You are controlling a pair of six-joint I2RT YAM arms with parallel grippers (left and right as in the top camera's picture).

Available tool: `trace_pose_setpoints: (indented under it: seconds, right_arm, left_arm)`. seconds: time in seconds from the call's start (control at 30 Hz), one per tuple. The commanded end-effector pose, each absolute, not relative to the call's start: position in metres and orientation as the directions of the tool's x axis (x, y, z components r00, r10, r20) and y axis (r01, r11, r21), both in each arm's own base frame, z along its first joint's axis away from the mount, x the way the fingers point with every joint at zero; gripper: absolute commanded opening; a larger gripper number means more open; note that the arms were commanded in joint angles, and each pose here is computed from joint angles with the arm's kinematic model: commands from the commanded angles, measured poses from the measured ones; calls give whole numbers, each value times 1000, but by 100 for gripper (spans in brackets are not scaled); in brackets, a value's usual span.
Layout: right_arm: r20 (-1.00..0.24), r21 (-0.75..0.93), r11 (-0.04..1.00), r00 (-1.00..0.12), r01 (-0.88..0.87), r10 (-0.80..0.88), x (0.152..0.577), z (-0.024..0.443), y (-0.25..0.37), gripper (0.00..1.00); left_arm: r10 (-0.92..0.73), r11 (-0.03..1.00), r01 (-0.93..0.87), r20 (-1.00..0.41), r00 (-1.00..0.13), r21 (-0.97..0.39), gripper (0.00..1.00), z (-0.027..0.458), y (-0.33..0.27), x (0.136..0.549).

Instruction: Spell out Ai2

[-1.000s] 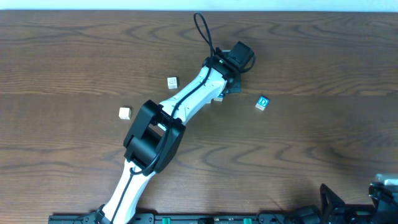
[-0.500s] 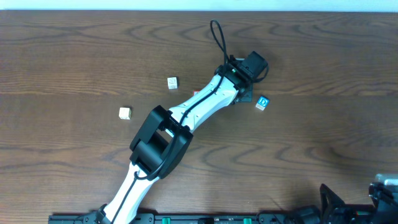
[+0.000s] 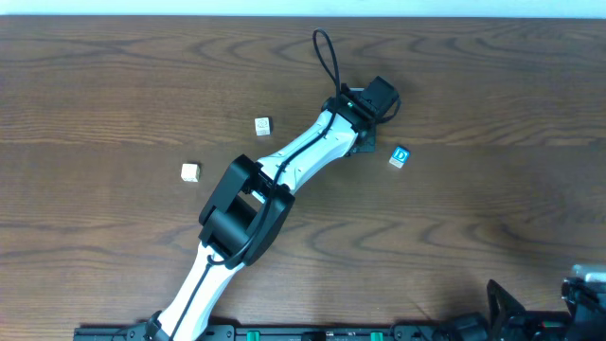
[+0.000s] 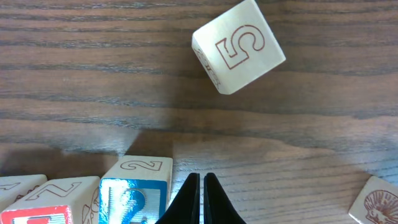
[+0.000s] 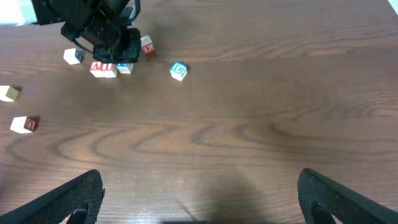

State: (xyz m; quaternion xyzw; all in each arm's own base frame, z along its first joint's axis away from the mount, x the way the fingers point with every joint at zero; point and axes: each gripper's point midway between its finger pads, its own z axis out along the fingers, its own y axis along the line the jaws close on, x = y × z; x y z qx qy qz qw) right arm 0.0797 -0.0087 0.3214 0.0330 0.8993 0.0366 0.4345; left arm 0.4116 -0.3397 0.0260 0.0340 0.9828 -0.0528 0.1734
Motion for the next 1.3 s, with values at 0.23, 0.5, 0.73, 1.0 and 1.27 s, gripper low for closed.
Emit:
trace_pose_setpoints:
  seconds: [0.23,0.5,0.73,1.0,1.27]
  right_arm:
    - [-780,92,995,-620,26,88,79,321,-9,99]
    - [-780,92,995,-620,26,88,79,321,-9,99]
    - [-780,92,995,-620,26,88,79,321,-9,99]
    - [-780,92,995,-620,26,88,79,321,-9,99]
    - [-780,92,995,-620,26,88,79,321,-9,99]
  left_arm:
    - [42,996,66,-339,-940,-59,6,14,-330,419]
    - [-8,999,8,-330,-944,-47,6,12,-317,422]
    - [-10,999,3,-323,-946,-42,6,12,-314,421]
    - [-7,999,4,-313,-950,-34,6,11,-313,419]
    - [-6,998,13,-329,-944,-56,6,13,-315,425]
